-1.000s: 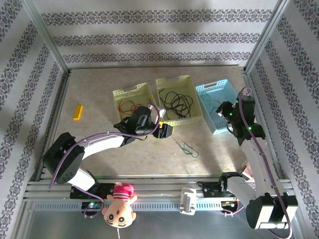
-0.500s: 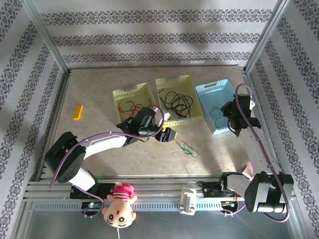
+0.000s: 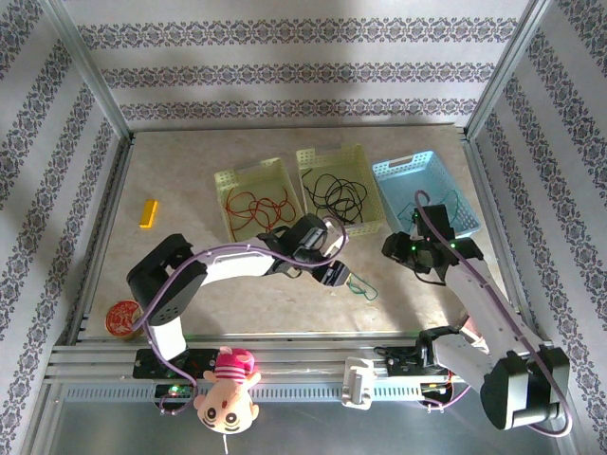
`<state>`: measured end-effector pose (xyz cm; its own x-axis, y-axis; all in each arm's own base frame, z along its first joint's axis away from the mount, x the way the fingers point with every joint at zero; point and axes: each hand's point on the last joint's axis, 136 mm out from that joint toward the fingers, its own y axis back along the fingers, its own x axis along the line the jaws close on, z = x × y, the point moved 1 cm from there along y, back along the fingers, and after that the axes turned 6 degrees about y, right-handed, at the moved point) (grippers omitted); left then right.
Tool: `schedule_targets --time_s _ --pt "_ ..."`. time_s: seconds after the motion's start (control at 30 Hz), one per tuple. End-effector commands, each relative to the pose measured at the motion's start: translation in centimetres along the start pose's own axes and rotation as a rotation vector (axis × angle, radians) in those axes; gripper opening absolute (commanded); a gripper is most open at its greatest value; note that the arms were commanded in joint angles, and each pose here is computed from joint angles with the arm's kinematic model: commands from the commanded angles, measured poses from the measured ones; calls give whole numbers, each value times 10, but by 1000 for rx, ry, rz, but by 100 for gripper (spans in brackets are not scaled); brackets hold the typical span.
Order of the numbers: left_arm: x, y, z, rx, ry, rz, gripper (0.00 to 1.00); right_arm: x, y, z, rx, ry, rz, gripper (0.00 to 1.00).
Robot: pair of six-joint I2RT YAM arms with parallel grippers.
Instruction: Untangle the cables
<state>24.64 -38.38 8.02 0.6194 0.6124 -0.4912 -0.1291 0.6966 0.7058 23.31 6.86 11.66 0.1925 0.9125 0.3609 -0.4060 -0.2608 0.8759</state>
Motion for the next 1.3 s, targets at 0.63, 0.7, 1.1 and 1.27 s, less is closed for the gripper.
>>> schedule_targets --time_s 0.63,0.7,1.1,1.27 --pt "-2 -20 -20 76 -87 86 65 21 -67 -85 571 111 35 0" --pt "-5 -20 -18 68 -92 77 64 23 -60 -78 527 128 40 0" --pt "-26 9 25 -117 -64 -63 58 57 -34 -49 374 165 212 0" --pt "-15 29 38 -181 -34 -37 53 63 -31 -47 358 173 250 0"
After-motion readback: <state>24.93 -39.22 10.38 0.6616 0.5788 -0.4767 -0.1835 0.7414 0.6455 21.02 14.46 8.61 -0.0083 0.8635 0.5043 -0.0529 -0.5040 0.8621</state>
